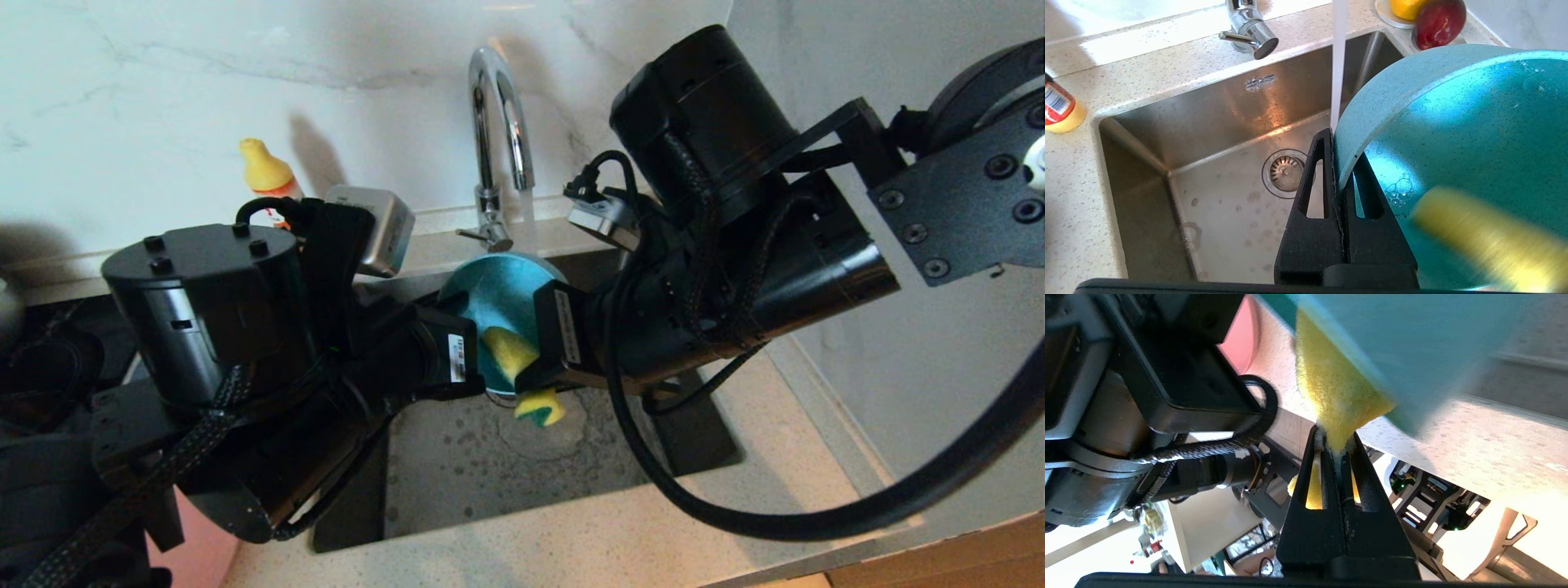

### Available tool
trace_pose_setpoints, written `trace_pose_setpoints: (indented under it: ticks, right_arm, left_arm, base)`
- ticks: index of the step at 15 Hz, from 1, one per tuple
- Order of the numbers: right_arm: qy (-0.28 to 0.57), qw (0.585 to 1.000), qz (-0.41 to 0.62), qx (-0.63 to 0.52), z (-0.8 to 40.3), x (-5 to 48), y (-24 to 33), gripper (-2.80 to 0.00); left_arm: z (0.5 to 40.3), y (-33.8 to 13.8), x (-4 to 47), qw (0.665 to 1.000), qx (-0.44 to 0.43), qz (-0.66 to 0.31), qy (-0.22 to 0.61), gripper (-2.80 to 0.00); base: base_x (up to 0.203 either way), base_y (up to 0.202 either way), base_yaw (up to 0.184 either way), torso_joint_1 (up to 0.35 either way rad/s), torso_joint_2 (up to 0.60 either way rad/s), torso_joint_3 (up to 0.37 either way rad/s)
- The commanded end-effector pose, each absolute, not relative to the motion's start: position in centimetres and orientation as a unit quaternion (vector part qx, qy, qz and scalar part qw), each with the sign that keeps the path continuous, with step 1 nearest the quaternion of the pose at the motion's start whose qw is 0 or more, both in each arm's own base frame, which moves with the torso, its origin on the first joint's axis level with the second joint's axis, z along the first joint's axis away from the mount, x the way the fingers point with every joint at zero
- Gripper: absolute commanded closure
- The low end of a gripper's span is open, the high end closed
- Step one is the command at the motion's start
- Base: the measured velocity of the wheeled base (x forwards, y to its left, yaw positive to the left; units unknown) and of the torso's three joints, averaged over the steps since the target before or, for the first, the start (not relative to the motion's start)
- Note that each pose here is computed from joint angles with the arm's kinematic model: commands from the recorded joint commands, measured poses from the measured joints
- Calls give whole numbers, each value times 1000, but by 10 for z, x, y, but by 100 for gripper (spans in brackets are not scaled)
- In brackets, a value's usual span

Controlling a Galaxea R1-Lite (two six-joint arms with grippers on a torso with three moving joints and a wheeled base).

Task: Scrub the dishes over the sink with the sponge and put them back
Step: Wipe the bowl

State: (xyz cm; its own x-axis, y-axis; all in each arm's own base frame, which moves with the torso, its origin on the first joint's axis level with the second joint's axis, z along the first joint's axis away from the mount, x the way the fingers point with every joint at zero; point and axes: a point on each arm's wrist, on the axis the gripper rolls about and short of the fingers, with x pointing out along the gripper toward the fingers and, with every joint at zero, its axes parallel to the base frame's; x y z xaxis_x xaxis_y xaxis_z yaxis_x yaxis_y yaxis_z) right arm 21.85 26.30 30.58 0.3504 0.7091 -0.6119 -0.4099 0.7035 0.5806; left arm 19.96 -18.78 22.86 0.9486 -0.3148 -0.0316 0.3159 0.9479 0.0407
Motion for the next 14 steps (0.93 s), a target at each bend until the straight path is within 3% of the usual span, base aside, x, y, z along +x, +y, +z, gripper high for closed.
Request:
trace_pose_setpoints:
  ticks: [1,14]
  right_arm:
    - [462,798,352,158,297,218,275,0]
    - [456,806,336,171,311,217,251,0]
  left_arm:
    - [227,-189,200,987,24,-158,14,0]
    - [230,-188,199,987,20,-158,9,0]
  base:
    - [0,0,0,0,0,0]
    - [0,0,0,0,0,0]
